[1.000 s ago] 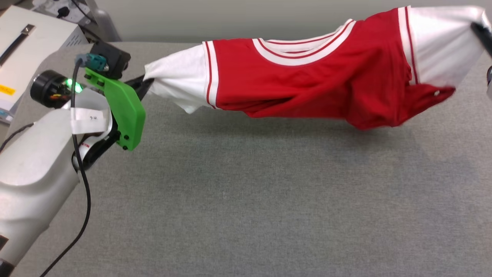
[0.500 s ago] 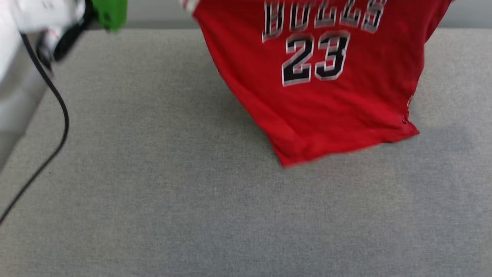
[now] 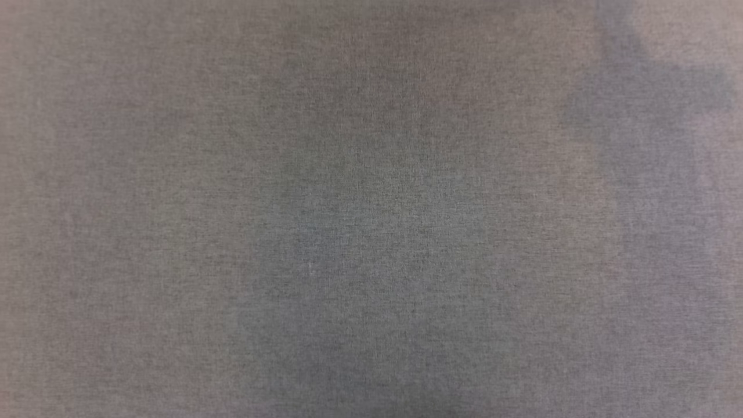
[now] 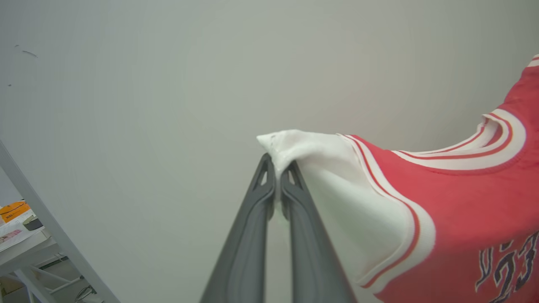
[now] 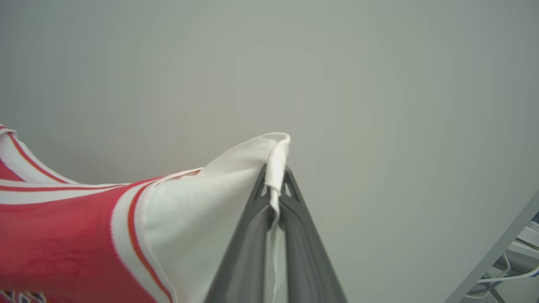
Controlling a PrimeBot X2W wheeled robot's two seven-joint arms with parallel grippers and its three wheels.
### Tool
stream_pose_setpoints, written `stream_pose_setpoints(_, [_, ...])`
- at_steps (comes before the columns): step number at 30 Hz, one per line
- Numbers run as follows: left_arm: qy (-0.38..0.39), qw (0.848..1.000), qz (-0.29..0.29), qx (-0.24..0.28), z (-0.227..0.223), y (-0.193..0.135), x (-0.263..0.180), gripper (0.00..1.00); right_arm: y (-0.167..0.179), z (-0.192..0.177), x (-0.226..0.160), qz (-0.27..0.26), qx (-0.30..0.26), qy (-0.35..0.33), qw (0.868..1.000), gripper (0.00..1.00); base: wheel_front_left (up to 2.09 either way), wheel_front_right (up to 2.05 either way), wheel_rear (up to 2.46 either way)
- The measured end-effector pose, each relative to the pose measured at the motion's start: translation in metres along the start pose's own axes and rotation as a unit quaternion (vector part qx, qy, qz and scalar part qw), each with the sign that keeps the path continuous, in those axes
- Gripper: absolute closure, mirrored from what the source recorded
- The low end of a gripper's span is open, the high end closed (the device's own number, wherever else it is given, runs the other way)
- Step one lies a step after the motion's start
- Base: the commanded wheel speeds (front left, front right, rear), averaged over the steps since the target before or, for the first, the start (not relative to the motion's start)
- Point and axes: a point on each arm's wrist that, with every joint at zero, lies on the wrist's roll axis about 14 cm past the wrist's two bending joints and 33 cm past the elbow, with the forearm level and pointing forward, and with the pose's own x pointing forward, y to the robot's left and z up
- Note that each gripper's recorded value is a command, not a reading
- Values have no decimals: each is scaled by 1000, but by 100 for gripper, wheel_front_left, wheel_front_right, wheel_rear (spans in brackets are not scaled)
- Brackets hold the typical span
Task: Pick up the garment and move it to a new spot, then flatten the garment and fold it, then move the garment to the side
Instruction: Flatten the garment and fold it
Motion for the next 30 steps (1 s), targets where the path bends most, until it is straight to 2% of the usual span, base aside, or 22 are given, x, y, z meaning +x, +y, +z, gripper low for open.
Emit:
stream_pose_setpoints(3, [-8, 1000, 12, 2, -4, 9, 10, 100, 1, 3, 13, -6, 1, -14, 1000, 100, 0, 0, 0])
stream_pose_setpoints(6, [-2, 1000, 15, -5, -21, 11, 16, 100, 8, -11, 22, -3, 1, -7, 1000, 100, 0, 0, 0])
stream_pose_setpoints(15, [62, 997, 11, -38, -116, -5, 16, 100, 54, -99, 30, 37, 9, 53, 998, 100, 0, 0, 0])
stream_pose_setpoints(20, [103, 992, 10, -66, -169, -21, -9, 100, 85, -150, 7, 65, 35, 94, 993, 100, 0, 0, 0])
stream_pose_setpoints(25, [128, 988, 3, -82, -196, -36, -40, 100, 106, -170, -19, 83, 71, 107, 988, 100, 0, 0, 0])
stream_pose_setpoints(30, [160, 981, -6, -109, -219, -59, -83, 100, 129, -195, -64, 110, 91, 136, 980, 100, 0, 0, 0])
